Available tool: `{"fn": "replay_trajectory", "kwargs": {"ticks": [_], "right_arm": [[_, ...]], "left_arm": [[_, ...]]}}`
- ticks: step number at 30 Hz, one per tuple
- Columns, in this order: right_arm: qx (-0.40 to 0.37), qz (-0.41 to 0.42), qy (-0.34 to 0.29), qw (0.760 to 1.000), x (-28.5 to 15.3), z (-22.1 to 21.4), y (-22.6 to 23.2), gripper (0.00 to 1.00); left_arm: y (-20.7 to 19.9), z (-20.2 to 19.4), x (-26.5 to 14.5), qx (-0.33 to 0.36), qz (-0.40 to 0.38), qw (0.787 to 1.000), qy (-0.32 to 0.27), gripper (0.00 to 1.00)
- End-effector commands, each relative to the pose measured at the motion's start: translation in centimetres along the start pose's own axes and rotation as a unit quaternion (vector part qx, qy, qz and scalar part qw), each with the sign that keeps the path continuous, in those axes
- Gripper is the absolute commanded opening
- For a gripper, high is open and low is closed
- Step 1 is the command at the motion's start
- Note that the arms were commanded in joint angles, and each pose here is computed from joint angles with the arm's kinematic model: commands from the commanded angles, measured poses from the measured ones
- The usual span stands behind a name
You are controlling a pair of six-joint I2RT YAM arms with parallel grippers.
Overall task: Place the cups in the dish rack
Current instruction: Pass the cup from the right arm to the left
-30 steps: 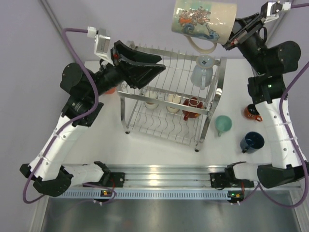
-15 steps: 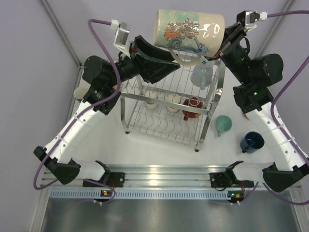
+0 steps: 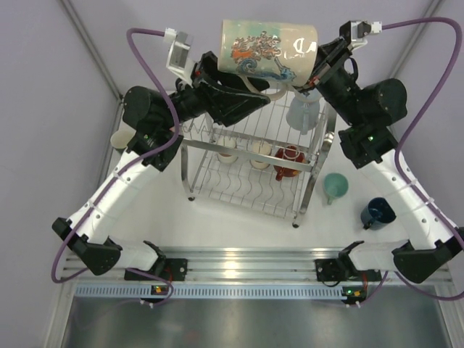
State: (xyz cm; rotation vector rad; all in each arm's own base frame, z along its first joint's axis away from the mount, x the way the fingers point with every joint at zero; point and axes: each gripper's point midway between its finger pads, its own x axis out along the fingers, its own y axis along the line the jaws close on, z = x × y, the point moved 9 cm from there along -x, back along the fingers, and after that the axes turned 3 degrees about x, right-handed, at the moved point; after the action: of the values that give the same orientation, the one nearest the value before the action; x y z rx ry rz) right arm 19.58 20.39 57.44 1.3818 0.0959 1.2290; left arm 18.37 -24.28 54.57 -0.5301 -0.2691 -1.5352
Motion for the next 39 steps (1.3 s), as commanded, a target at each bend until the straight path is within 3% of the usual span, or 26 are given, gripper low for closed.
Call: {"fn": "replay_trajectory", "kwargs": {"ticks": [1, 18, 25, 31, 38, 39], "right_arm": [[-0.012, 0.077, -0.026, 0.997, 0.1, 0.1, 3.9, 0.00], [0.001, 0.064, -0.015, 0.998, 0.3, -1.4, 2.8, 0.00], [0.003, 0.063, -0.020, 0.998, 0.1, -1.4, 2.5, 0.00], [0.005, 0.059, -0.023, 0.998, 0.2, -1.4, 2.1, 0.00], [-0.037, 0.033, -0.032, 0.998, 0.1, -1.1, 2.2, 0.00], [-0.045, 0.031, -0.035, 0.998, 0.1, -1.0, 2.2, 0.05]], "left_arm": [[-1.3, 1.5, 0.2, 0.028, -0.029, 0.999, -0.025, 0.56], [-1.4, 1.7, 0.7, -0.006, -0.046, 0.998, -0.045, 0.48], [-1.6, 1.7, 0.5, -0.010, -0.048, 0.997, -0.058, 0.31], [-1.7, 1.6, 0.4, -0.015, -0.053, 0.997, -0.051, 0.00], [-0.3, 0.5, 0.3, -0.025, -0.001, 0.999, -0.036, 0.00], [-0.3, 0.6, 0.3, -0.022, 0.006, 0.999, -0.037, 0.00]]}}
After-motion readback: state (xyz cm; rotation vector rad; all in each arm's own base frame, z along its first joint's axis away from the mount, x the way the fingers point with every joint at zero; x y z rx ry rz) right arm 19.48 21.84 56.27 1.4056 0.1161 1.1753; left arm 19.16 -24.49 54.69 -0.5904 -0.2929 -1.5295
